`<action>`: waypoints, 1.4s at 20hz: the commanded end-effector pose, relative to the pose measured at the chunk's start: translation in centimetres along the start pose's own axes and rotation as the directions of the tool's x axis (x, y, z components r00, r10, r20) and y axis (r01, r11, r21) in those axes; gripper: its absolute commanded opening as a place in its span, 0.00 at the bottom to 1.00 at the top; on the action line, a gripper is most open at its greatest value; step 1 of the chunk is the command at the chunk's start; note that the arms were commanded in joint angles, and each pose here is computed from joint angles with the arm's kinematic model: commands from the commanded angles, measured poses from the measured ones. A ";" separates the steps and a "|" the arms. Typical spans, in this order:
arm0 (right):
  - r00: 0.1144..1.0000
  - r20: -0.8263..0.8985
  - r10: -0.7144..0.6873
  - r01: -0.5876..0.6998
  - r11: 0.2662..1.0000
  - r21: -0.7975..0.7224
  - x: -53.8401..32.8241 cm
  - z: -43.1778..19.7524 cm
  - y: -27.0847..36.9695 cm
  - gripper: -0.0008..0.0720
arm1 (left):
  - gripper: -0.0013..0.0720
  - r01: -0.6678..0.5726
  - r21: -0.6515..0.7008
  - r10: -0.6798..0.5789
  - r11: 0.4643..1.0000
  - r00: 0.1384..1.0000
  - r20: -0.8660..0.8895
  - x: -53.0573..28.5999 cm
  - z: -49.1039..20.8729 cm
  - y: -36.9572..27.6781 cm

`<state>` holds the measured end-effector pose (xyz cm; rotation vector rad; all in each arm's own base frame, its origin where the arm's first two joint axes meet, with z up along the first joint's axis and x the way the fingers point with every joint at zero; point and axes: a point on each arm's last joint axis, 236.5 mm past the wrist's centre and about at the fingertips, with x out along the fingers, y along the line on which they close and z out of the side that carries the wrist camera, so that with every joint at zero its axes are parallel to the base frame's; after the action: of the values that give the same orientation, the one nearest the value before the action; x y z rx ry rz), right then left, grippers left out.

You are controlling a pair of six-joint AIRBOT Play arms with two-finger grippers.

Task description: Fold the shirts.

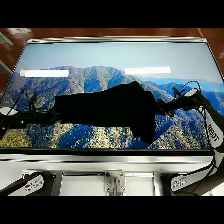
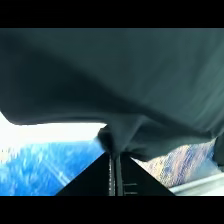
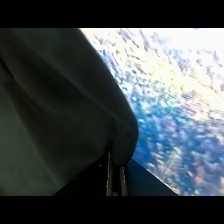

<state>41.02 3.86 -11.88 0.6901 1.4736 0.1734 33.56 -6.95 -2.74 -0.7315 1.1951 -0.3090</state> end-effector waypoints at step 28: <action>0.605 0.784 -0.143 0.516 0.819 -0.249 -43.8 -13.8 13.8 0.10 | 0.06 -0.428 0.406 0.100 0.808 0.778 0.621 -31.9 1.2 -19.1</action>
<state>23.72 -2.46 40.76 -0.0118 0.3771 -0.0878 24.31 -4.00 40.29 -0.0883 0.3699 -0.1890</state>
